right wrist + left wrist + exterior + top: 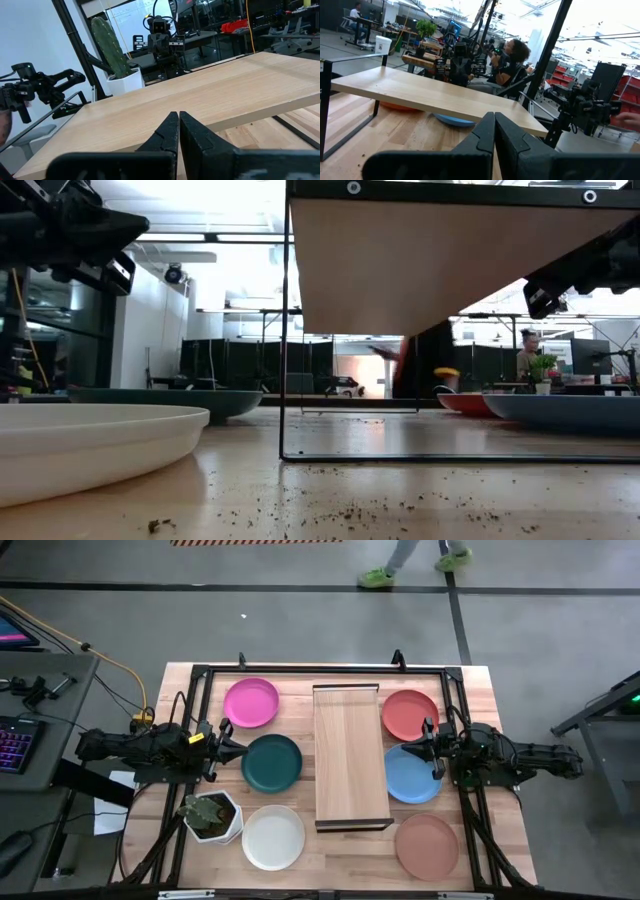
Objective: Place and stack plates onto a shelf
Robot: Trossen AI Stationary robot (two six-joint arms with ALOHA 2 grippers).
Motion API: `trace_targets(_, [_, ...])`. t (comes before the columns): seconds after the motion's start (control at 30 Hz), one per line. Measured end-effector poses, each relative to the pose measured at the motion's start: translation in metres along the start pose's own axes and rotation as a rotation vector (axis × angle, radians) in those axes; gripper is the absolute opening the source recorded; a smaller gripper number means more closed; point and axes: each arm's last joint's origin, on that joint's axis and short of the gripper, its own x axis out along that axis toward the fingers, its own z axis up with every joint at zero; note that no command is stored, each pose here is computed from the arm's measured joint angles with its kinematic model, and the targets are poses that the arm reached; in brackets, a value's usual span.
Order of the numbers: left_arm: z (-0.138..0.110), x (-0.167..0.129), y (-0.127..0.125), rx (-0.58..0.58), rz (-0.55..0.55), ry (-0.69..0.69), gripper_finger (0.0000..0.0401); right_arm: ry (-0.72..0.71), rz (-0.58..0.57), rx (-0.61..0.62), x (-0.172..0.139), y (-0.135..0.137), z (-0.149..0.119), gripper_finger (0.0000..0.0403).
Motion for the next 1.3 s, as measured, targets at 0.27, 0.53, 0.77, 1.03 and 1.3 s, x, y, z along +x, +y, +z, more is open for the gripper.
trace_targets(0.27, [0.0, 0.0, 0.0, 0.0, 0.0, 0.0, 0.0, 0.0, 0.0, 0.0, 0.0, 0.0, 0.0, 0.0])
trace_targets(0.53, [0.0, 0.0, 0.0, 0.0, 0.0, 0.0, 0.0, -0.153, -0.122, -0.095, -0.001, -0.001, 0.012, 0.0])
trace_targets(0.77, [0.0, 0.0, 0.0, 0.0, 0.0, 0.0, 0.0, -0.467, -0.282, 0.019, -0.009, 0.0, 0.036, 0.0])
trace_targets(1.03, [0.0, 0.0, 0.0, 0.0, -0.001, -0.001, 0.0, -0.492, -0.382, -0.119, -0.011, -0.001, 0.039, 0.0])
trace_targets(1.3, [0.013, -0.001, 0.004, 0.048, 0.211, -0.177, 0.0, -0.415, -0.307, 0.063, -0.007, -0.003, 0.031, 0.0])
